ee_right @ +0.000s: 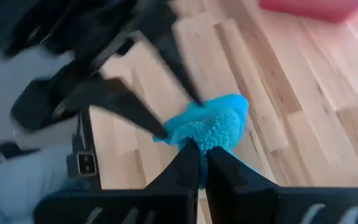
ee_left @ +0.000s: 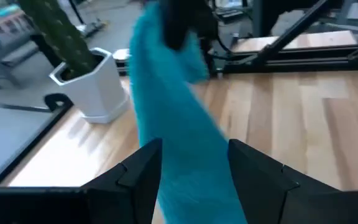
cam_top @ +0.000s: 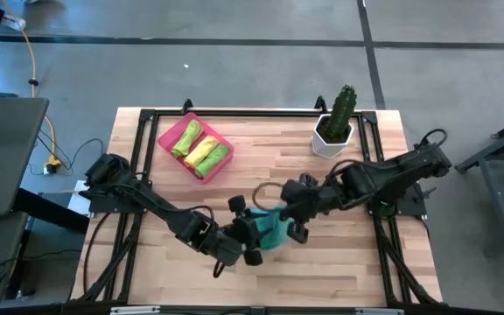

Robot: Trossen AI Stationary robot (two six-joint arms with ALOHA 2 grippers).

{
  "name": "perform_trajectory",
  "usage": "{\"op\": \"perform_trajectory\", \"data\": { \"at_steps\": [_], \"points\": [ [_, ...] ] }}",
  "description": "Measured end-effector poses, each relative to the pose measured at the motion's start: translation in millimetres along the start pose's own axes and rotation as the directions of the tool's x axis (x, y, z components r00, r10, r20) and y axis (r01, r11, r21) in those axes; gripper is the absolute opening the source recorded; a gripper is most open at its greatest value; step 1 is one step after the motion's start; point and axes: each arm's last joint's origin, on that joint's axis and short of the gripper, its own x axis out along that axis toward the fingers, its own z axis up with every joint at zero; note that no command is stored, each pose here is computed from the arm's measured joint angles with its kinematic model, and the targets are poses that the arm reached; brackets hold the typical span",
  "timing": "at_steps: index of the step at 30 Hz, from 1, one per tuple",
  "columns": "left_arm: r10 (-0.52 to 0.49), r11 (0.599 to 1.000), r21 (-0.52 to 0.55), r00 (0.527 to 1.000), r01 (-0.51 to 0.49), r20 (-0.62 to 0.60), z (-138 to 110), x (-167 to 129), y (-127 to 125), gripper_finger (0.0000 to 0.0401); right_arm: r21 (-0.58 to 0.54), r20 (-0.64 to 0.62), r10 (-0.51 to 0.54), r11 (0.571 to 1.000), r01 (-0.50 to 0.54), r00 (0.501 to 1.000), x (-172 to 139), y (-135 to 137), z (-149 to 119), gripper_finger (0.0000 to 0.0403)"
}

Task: Roll microfiber towels into tight, uniform cylinder then place into a basket
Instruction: Roll the blue microfiber cloth

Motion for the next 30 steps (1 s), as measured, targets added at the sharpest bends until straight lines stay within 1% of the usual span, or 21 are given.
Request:
{"op": "perform_trajectory", "data": {
  "at_steps": [3, 5, 8, 10, 11, 13, 21, 25, 30],
  "points": [
    [0.06, 0.998, 0.004, 0.998, -0.06, 0.0, -4, 3, -1, 0.0172, 0.084, -0.011, -0.017, 0.996, 0.017, 1.0, -3, -8, 6, 0.0002],
    [0.081, 0.997, -0.019, 0.997, -0.081, 0.012, -4, 7, -1, 0.0172, 0.123, -0.022, -0.024, 0.992, 0.026, 0.999, -3, -14, 10, 0.0002],
    [0.122, 0.992, -0.017, 0.992, -0.121, 0.035, -3, 9, -1, 0.0172, 0.163, -0.048, -0.034, 0.986, 0.041, 0.998, -1, -24, 14, 0.0002],
    [0.158, 0.987, -0.016, 0.986, -0.157, 0.051, -2, 12, -1, 0.0172, 0.178, -0.057, -0.019, 0.984, 0.029, 0.998, 0, -28, 16, 0.0002],
    [0.182, 0.983, -0.005, 0.982, -0.182, 0.049, -3, 14, 0, 0.0172, 0.184, -0.059, -0.016, 0.983, 0.027, 0.998, 0, -29, 17, 0.0002],
    [0.195, 0.981, 0.013, 0.98, -0.195, 0.042, -5, 17, 1, 0.0172, 0.191, -0.049, -0.012, 0.981, 0.021, 0.999, 1, -31, 19, 0.0002],
    [0.225, 0.972, -0.078, 0.974, -0.222, 0.026, -5, 32, 14, 0.0172, 0.205, -0.044, -0.019, 0.978, 0.028, 0.999, 2, -38, 24, 0.0002],
    [0.257, 0.964, -0.079, 0.966, -0.256, 0.01, -6, 37, 19, 0.0172, 0.205, -0.043, -0.02, 0.978, 0.028, 0.999, 2, -38, 24, 0.0002],
    [0.296, 0.953, -0.057, 0.954, -0.299, -0.055, -17, 37, 24, 0.0172, 0.185, -0.046, -0.02, 0.982, 0.028, 0.999, 2, -37, 23, 0.0002]
  ]
}}
